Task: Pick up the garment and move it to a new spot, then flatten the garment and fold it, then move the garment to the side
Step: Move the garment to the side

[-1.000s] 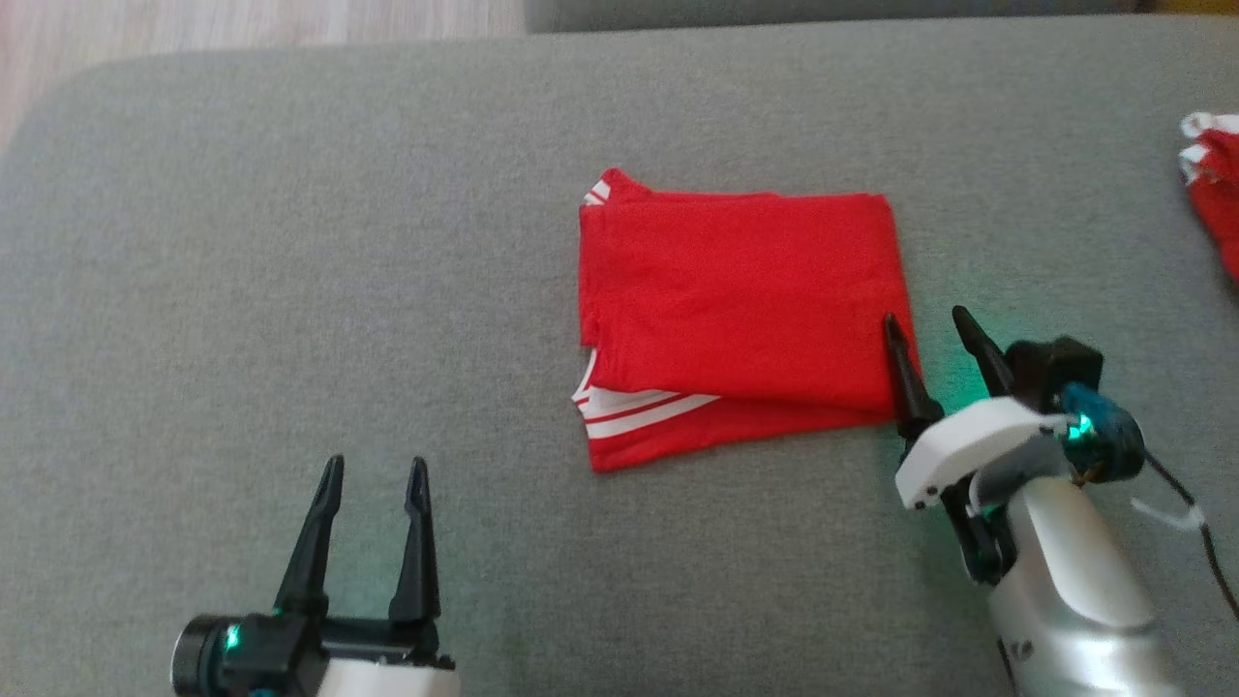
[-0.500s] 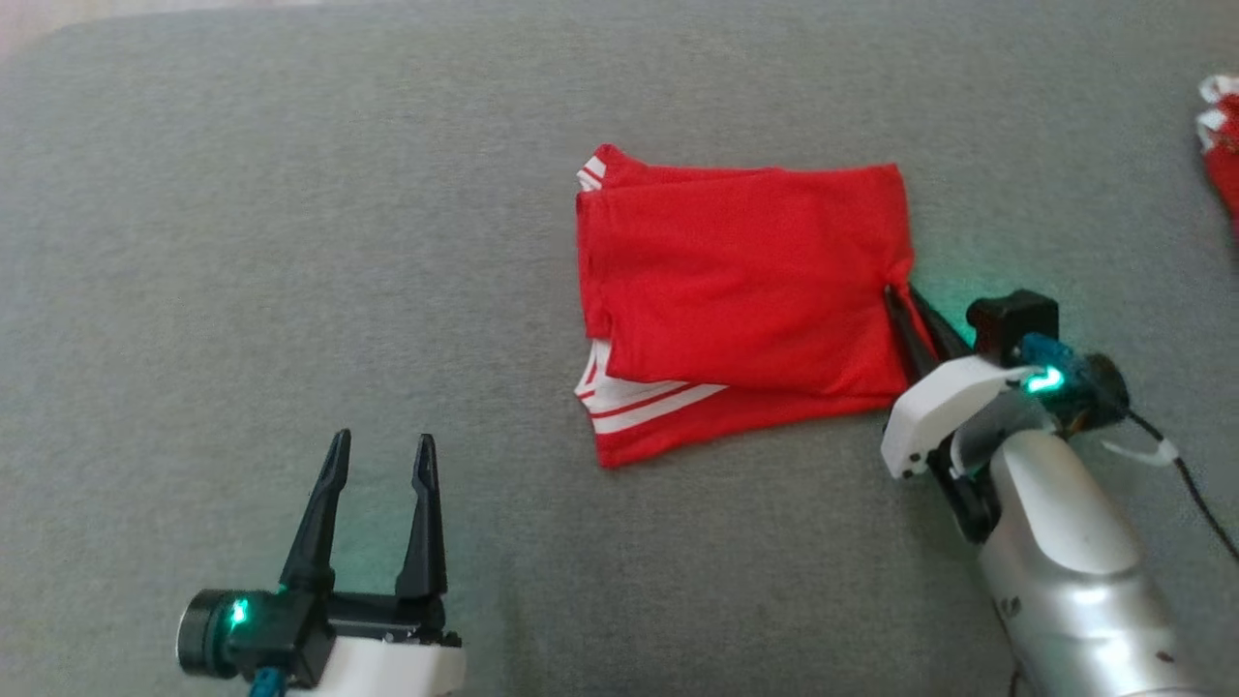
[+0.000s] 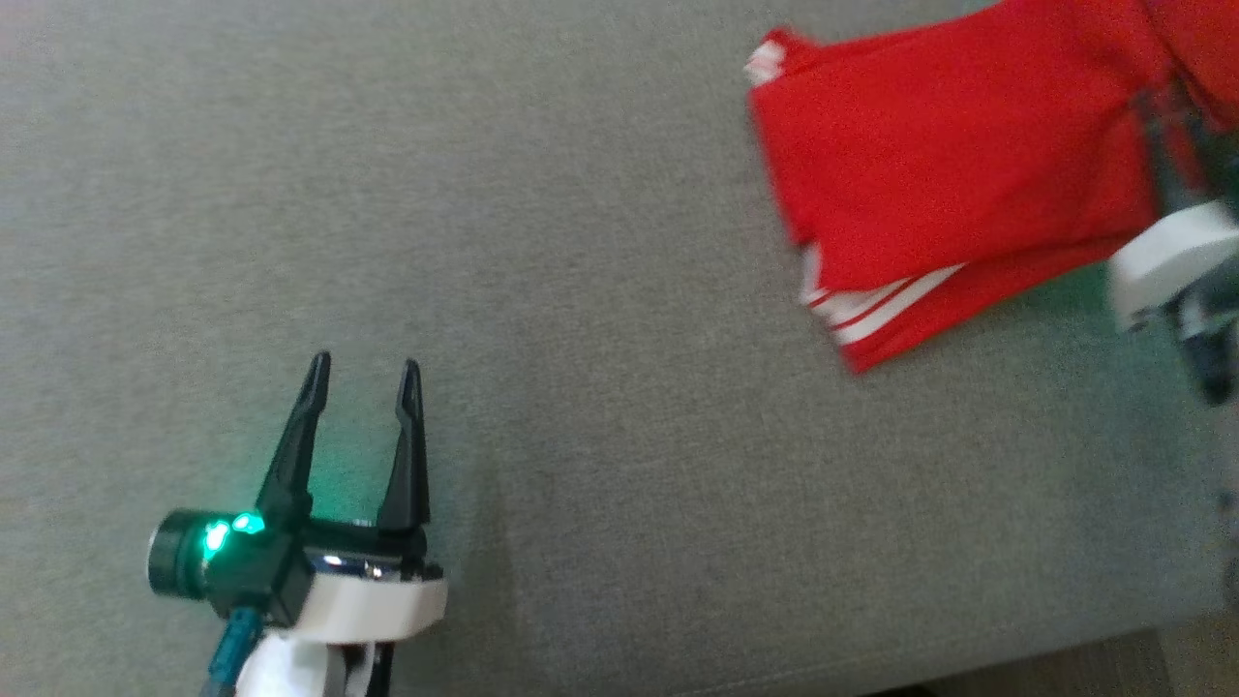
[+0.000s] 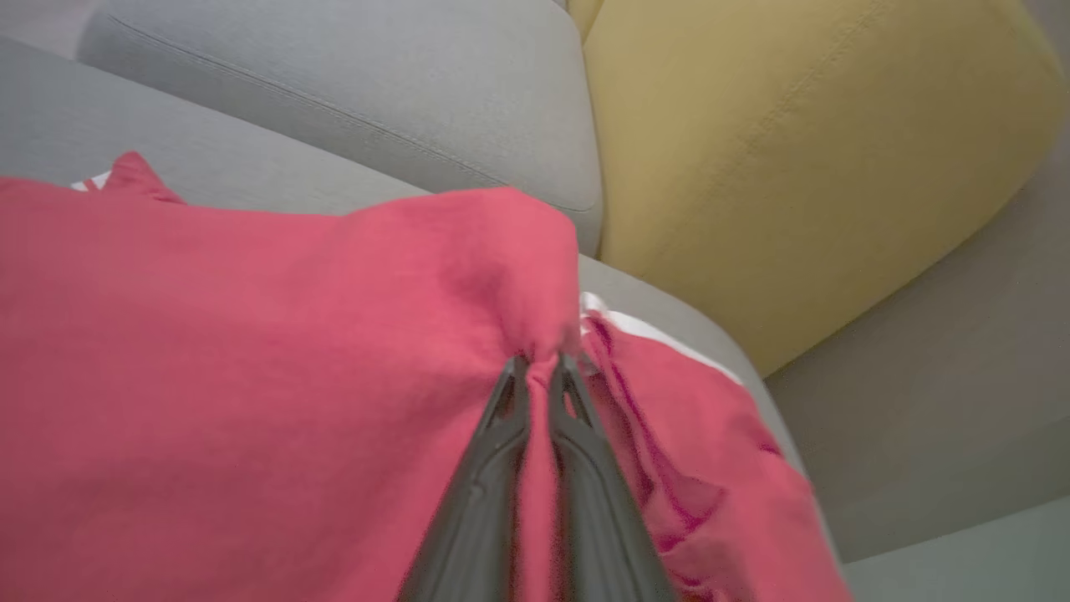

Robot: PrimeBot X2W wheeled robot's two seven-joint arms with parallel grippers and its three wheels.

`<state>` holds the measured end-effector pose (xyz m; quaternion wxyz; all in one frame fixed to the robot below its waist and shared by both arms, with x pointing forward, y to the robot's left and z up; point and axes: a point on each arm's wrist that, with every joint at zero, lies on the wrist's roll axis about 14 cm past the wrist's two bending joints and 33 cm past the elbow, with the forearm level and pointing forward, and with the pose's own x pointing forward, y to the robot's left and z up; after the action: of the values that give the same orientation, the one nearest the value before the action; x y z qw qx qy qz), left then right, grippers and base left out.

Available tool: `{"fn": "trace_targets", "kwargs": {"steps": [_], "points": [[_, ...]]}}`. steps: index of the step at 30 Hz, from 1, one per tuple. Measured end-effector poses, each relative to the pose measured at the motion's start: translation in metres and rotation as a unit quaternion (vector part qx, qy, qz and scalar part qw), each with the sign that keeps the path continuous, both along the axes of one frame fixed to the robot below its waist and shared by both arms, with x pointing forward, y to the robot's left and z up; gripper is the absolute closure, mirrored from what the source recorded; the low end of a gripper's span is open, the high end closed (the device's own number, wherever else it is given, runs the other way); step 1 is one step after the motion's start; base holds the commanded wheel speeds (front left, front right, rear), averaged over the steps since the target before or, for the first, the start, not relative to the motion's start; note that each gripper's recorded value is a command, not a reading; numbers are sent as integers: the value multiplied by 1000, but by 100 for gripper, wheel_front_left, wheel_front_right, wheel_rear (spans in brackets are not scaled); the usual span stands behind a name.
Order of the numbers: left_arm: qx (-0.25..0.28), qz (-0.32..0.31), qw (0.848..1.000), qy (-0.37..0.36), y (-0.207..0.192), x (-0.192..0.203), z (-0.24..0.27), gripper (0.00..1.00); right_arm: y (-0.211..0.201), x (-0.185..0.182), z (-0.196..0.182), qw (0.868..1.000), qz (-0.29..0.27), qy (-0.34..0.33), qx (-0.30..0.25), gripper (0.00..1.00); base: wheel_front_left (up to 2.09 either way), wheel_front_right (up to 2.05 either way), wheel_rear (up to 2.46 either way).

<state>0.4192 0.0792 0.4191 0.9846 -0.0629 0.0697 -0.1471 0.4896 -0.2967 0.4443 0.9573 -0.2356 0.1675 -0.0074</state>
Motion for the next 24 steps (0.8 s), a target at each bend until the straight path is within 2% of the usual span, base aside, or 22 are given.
{"fn": "trace_targets", "kwargs": {"steps": [9,10,11,12,15,18,20,24], "points": [[-19,-29,999,7,-20,31,-21,0,-84,12,58,991,-69,-35,-108,98,0,0,0],[-19,-29,999,7,-20,31,-21,0,-84,12,58,991,-69,-35,-108,70,0,0,0],[-21,-32,999,7,-22,33,-23,0,-90,12,61,990,-76,-38,-115,51,0,0,0],[-23,-34,999,7,-24,35,-24,0,-95,12,65,988,-83,-40,-124,0,0,0,0],[-25,-38,999,2,-26,40,-22,0,-99,14,91,980,-86,-74,-162,0,0,0,0],[-25,-36,999,-6,-24,39,-15,0,-75,17,110,975,-56,-128,-172,0,0,0,0],[-29,-34,999,-11,-23,37,-8,0,-50,15,99,979,-28,-141,-148,0,0,0,0],[-32,-23,999,-19,-20,28,8,0,15,-8,45,991,26,-123,-44,0,0,0,0]]}}
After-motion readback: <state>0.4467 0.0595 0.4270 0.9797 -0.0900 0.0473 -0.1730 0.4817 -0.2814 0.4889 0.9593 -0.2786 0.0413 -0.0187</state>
